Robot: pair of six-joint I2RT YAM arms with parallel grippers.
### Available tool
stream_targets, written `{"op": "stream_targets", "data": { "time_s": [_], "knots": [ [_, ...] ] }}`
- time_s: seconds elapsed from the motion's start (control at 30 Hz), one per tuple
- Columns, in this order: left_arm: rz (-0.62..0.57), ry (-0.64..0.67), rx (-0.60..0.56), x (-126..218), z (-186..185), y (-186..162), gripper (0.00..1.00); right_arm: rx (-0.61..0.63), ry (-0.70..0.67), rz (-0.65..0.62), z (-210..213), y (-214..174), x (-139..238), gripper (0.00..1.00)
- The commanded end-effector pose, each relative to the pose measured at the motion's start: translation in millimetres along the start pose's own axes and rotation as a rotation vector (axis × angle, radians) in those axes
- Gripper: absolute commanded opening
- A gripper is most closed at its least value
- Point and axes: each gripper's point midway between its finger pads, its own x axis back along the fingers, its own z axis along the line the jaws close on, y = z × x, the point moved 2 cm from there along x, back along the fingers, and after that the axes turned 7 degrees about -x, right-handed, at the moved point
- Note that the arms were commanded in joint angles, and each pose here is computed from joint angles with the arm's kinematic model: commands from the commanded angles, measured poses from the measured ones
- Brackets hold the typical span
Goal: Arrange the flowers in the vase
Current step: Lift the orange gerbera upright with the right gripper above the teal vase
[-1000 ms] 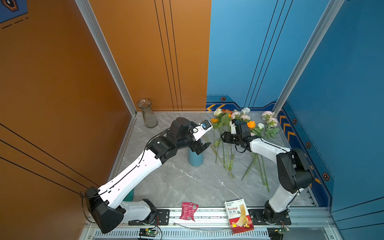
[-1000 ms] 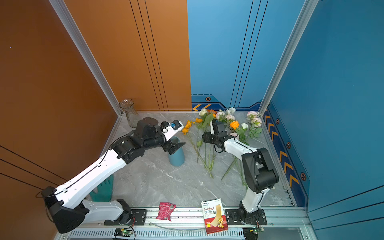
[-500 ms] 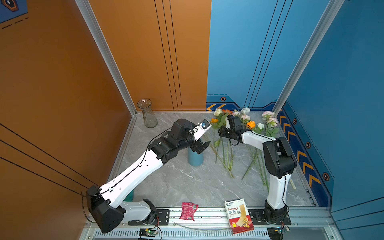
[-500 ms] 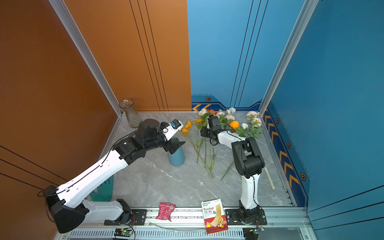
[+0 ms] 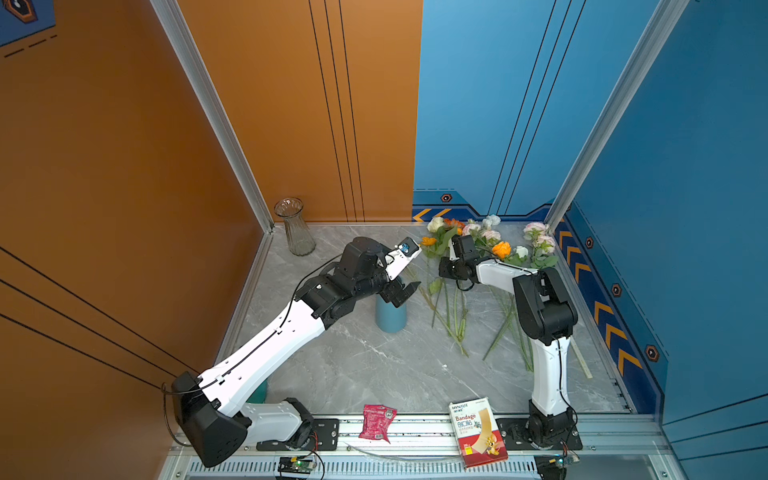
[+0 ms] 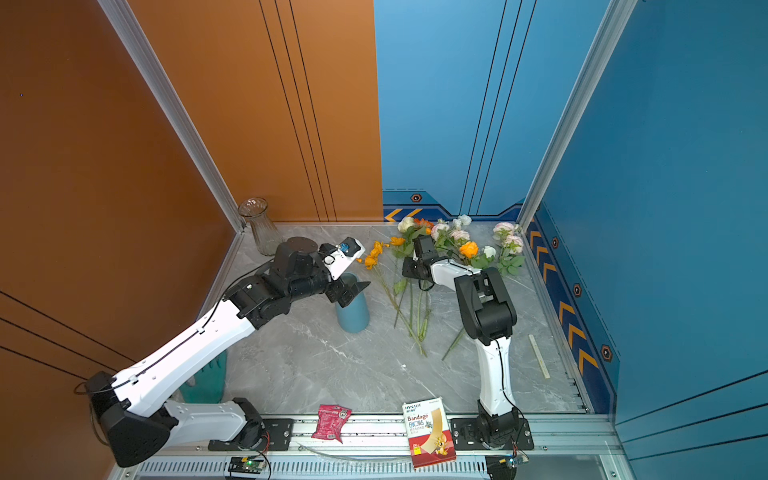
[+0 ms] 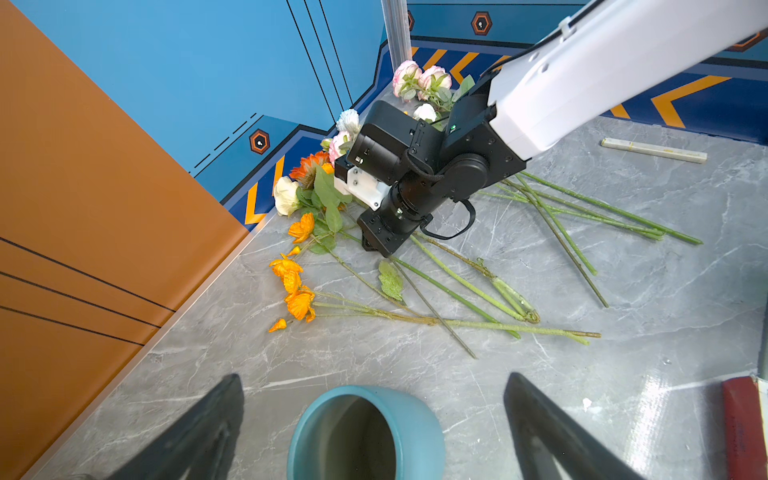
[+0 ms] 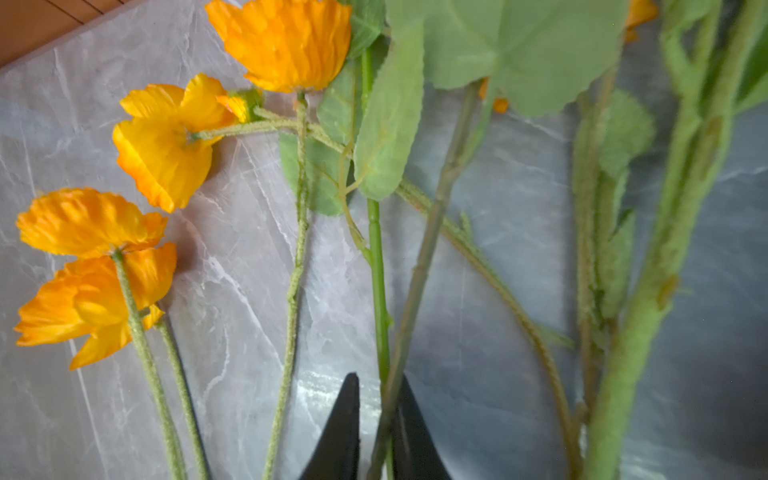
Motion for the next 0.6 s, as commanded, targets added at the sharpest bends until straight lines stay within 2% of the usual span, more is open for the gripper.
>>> {"op": "stream_targets", "data": {
  "time_s": [0.0, 0.1, 0.43, 0.57],
  "knots": [
    [-0.015, -0.001, 0.021, 2, 2, 0, 0.98, 0.009, 0.002, -0.011, 2, 11, 12, 0.06],
    [-0.021, 0.001, 0.025, 4, 3, 1, 0.98, 0.018, 0.021, -0.036, 7, 18, 34, 0.00],
    [-0.041, -0.010, 0.043, 7, 9, 1, 0.98, 0.038, 0.059, -0.116, 17, 26, 129, 0.00],
    [-0.082, -0.022, 0.042, 16, 8, 7, 0.98, 0.065, 0.143, -0.165, 33, 26, 168, 0.00]
  ]
}}
